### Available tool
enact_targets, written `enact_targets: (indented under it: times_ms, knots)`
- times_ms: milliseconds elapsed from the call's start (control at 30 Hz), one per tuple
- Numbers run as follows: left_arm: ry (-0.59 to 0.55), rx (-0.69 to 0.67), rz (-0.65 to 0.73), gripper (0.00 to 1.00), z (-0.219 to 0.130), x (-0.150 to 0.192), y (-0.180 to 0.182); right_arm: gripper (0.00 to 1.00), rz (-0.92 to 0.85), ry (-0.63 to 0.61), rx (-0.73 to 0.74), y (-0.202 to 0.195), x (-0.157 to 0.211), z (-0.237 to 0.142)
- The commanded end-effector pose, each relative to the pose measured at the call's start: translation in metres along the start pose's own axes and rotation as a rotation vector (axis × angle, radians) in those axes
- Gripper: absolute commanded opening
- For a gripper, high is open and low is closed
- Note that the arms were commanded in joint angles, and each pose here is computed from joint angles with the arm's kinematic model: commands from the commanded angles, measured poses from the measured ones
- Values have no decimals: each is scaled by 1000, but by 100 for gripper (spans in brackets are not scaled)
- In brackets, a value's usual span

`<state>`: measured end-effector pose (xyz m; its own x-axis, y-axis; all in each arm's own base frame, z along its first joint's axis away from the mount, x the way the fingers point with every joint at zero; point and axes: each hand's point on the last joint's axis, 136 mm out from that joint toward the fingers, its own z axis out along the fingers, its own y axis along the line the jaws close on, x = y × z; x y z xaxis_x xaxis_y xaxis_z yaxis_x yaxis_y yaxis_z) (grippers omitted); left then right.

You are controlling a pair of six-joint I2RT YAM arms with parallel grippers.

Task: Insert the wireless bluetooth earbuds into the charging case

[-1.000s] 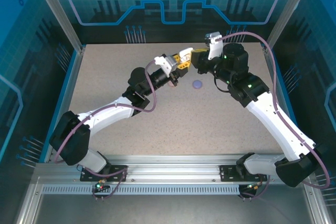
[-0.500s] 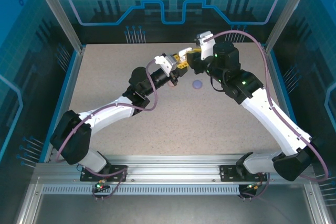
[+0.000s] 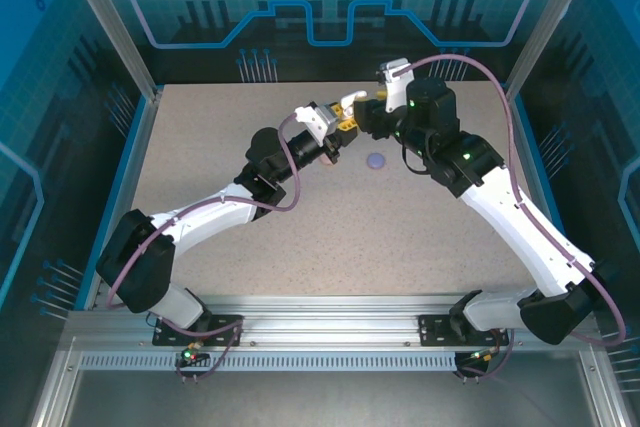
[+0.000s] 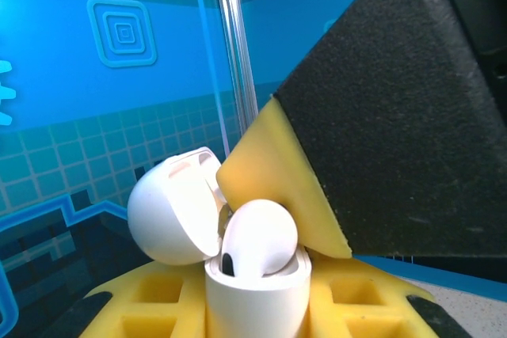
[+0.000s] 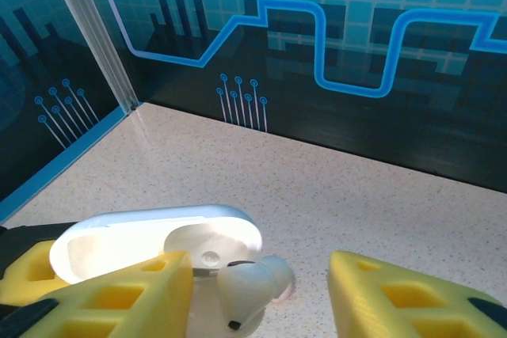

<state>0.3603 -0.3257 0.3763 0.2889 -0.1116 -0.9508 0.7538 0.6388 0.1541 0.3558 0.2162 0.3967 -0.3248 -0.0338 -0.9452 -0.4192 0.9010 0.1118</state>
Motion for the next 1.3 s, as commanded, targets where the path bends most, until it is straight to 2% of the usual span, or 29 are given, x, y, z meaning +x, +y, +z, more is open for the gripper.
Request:
enact_targets:
  times_ms: [0,600,767,867,933,1133,1267]
  knots:
    - [-56,37,-8,0,5,-16,-9,53,64,-63,-71,10,-25,-18]
    - [-54,32,-11,0,6,-15,-8,56,217,-71,-107,-7,-30,-25]
    - [-52,27,-9,0,6,-14,-7,56,311,-94,-113,-21,-40,-33]
    - [-52,25,-9,0,5,-14,-7,55,385,-55,-96,-36,-35,-32]
    - [-53,24,-10,0,5,-14,-7,52,420,-26,-75,-45,-29,-30]
    - [-59,24,-11,0,5,-15,-7,27,483,53,-60,-57,-7,-18]
    - [-58,24,-14,0,5,-14,-7,18,494,87,-105,-54,-1,-7]
